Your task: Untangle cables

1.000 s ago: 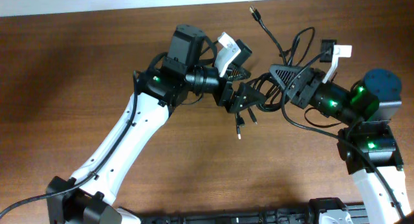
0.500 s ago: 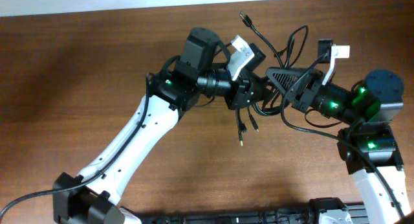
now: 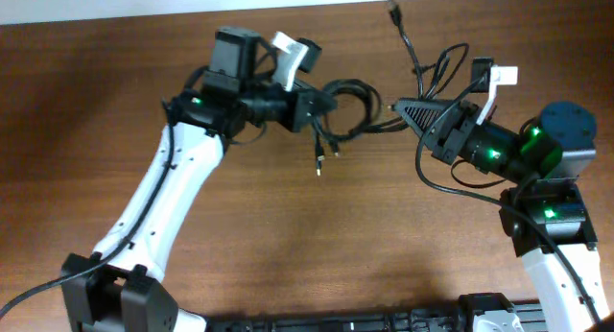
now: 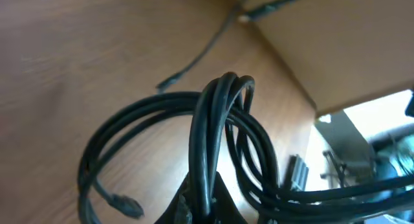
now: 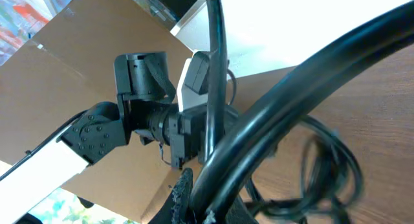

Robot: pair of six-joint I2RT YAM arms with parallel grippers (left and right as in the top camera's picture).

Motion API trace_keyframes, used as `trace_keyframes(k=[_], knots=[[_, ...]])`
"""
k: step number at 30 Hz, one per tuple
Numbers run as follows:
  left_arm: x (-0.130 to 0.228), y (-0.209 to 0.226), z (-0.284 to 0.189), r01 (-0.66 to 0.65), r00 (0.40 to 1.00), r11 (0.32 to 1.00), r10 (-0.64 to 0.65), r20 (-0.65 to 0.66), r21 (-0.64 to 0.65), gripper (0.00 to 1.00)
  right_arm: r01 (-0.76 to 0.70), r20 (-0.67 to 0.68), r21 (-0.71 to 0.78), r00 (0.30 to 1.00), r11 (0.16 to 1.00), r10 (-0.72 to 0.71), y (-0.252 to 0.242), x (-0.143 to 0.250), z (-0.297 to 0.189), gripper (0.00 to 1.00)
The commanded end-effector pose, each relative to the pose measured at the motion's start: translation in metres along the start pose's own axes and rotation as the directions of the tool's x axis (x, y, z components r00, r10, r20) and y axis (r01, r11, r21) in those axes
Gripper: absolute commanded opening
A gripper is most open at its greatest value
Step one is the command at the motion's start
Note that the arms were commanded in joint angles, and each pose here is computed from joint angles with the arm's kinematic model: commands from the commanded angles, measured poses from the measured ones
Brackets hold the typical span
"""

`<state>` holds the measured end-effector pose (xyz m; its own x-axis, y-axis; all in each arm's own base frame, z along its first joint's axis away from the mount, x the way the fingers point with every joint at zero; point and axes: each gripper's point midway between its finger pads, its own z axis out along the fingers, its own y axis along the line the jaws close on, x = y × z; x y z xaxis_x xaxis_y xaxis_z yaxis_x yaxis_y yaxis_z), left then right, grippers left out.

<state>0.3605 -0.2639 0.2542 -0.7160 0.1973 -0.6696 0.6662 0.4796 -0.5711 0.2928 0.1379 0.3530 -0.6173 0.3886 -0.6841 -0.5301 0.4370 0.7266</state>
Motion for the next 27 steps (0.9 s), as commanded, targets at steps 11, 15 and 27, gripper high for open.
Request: trace_keyframes(k=[11,15,27], knots=[[-0.053,0.054,-0.052,-0.031,0.975,0.994,0.054,0.216,-0.108,0.0,-0.179,-0.051,0.356,0.976,0.917,0.211,-0.071,0.048,-0.018,0.04],[-0.075,0.017,-0.059,-0.233,0.931,0.972,0.218,0.294,0.015,0.0,-0.225,-0.042,0.443,0.962,0.868,0.27,-0.086,0.06,-0.026,0.64],[-0.065,-0.033,-0.069,-0.587,0.785,0.788,0.498,0.368,0.186,0.0,0.028,-0.086,0.237,0.996,0.971,-0.008,-0.05,0.034,-0.01,0.94]])
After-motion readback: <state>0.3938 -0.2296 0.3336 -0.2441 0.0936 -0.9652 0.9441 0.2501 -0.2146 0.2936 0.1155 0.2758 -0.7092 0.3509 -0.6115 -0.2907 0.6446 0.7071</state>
